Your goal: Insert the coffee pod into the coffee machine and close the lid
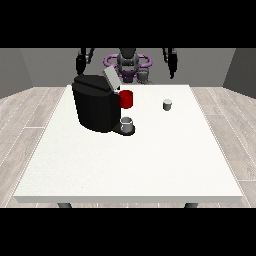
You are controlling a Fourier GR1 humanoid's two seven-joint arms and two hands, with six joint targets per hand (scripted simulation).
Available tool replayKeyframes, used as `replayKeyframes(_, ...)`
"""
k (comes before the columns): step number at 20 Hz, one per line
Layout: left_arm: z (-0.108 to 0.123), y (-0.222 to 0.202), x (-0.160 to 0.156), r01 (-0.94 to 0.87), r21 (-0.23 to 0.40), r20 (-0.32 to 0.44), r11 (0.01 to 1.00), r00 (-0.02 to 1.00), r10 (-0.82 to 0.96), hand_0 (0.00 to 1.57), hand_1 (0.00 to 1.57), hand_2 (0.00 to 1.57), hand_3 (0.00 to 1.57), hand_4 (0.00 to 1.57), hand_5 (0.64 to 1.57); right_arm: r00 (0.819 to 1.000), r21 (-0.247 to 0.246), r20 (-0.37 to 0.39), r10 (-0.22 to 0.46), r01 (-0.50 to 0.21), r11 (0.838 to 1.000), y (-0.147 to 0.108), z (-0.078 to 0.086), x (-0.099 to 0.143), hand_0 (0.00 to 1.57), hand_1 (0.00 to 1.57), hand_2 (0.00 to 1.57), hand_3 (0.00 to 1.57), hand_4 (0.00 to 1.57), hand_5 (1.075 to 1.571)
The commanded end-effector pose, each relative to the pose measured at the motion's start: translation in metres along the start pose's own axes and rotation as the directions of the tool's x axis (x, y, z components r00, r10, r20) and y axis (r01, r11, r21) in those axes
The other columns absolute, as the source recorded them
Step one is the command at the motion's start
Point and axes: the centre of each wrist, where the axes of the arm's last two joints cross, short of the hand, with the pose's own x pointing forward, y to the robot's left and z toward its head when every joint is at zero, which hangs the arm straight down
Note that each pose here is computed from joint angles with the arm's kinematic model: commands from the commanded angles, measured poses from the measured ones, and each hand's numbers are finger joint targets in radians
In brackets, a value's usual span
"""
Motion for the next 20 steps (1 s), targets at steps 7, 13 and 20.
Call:
replayKeyframes(7, 0.021, 0.043, -0.003, 0.327, -0.229, 0.127, 0.917, 0.944, -0.305, 0.0, 0.0, 0.0, 0.0, 0.0, 1.571, 0.994, -0.157, -0.024, 0.103, -0.106, 0.982, -0.011, 0.008, -0.017, 0.0, 0.0, 0.0, 0.0, 0.0, 1.571)
replayKeyframes(13, -0.007, 0.063, 0.009, 0.459, -0.19, 0.139, 0.868, 0.887, -0.44, 0.0, 0.0, 0.0, 0.0, 0.0, 1.571, 0.991, -0.15, 0.042, 0.129, -0.122, 0.981, 0.019, -0.013, 0.003, 0.0, 0.0, 0.0, 0.0, 0.0, 1.571)
replayKeyframes(20, -0.052, 0.105, 0.045, 0.542, -0.17, 0.065, 0.823, 0.839, -0.54, 0.0, 0.0, 0.0, 0.0, 0.0, 1.571, 0.989, -0.068, 0.105, 0.1, -0.093, 0.993, 0.027, -0.019, 0.002, 0.0, 0.0, 0.0, 0.0, 0.0, 1.571)
